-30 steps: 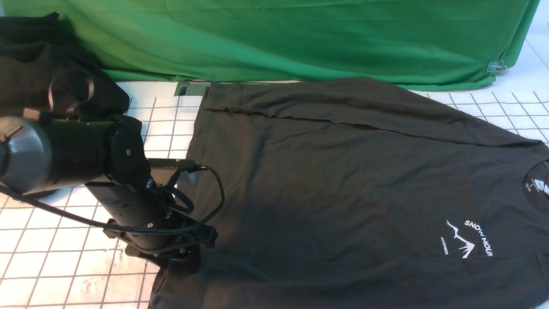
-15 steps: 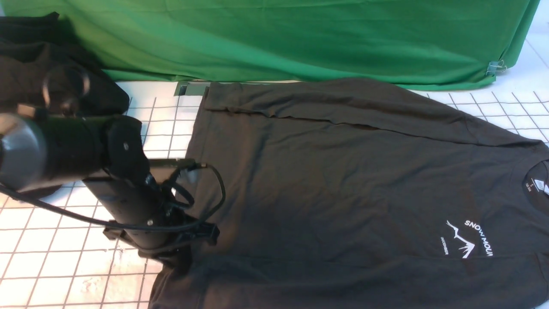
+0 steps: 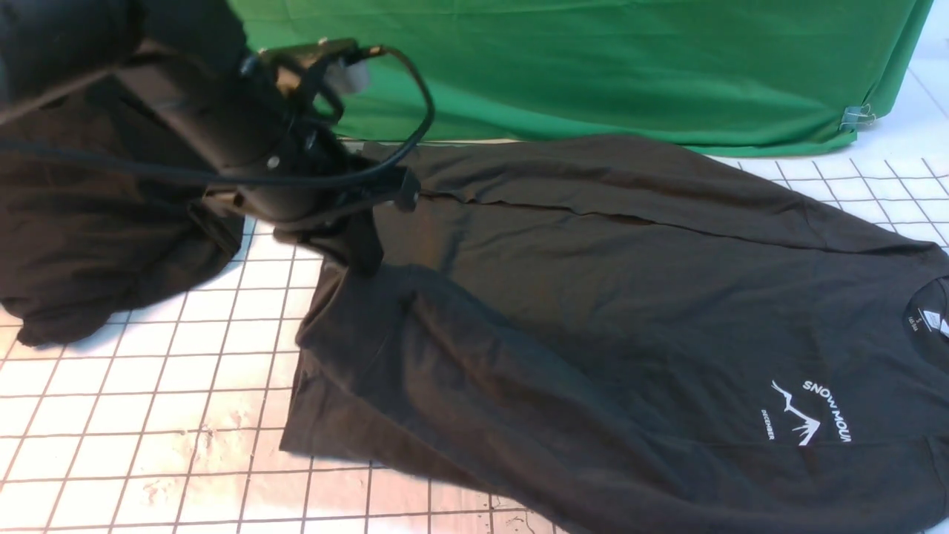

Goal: Fold a long-sleeved shirt over a white checkered tablecloth.
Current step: 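Fold the left side of the black T-shirt inward over its body, then grab the top left corner of the dark shirt with the left gripper, then fold the left side of the dark shirt inward over its body with the left gripper, then grasp the near edge of the shirt at its hem and shoulder corners, then fold the black garment in half by bringing its near edge over to the far edge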

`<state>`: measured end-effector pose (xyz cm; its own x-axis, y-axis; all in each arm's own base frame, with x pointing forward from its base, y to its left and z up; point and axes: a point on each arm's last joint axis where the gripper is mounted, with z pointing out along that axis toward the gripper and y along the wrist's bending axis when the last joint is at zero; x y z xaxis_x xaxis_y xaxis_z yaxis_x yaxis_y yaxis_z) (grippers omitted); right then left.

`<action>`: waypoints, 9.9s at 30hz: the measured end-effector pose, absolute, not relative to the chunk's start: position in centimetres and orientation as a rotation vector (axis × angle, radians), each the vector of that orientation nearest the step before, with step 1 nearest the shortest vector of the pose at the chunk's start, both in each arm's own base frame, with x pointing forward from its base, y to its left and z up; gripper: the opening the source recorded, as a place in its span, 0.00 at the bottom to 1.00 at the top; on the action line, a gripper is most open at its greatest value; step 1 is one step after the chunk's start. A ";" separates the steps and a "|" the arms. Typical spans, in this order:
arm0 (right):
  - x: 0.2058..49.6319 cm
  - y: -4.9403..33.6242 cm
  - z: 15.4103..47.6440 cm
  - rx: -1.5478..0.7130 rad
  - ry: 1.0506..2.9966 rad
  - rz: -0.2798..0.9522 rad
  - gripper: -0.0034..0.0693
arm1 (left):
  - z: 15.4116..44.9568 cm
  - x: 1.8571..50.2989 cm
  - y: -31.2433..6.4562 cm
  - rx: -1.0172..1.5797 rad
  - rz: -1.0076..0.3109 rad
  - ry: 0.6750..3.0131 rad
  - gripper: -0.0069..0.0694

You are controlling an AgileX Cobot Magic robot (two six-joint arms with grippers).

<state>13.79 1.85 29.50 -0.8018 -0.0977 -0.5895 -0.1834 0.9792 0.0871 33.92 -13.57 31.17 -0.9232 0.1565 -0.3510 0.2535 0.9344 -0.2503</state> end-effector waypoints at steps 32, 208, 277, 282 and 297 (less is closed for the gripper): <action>13.8 1.9 29.5 -0.196 2.505 0.185 0.31 | 23.5 27.0 -11.1 0.229 -0.338 3.047 0.11; 14.0 1.8 29.6 -0.133 2.482 0.197 0.38 | 16.0 28.1 -9.6 -0.009 -0.317 3.262 0.15; 12.5 18.8 23.6 -1.434 2.551 -0.082 0.09 | 25.6 17.9 -6.9 0.069 -0.379 3.126 0.12; 16.3 16.6 24.9 -1.237 2.577 -0.083 0.09 | 27.9 19.9 -6.1 -0.015 -0.397 3.034 0.12; 29.2 15.1 25.2 -0.952 2.565 -0.107 0.09 | 29.4 34.8 -3.6 -0.312 -0.579 2.796 0.12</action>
<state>29.17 15.06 25.21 -0.6874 -0.6409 -0.3418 -0.6102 0.7648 -0.2070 34.84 -3.59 29.37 -0.9410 -0.2609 -0.2157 -0.1538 0.8972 -0.4140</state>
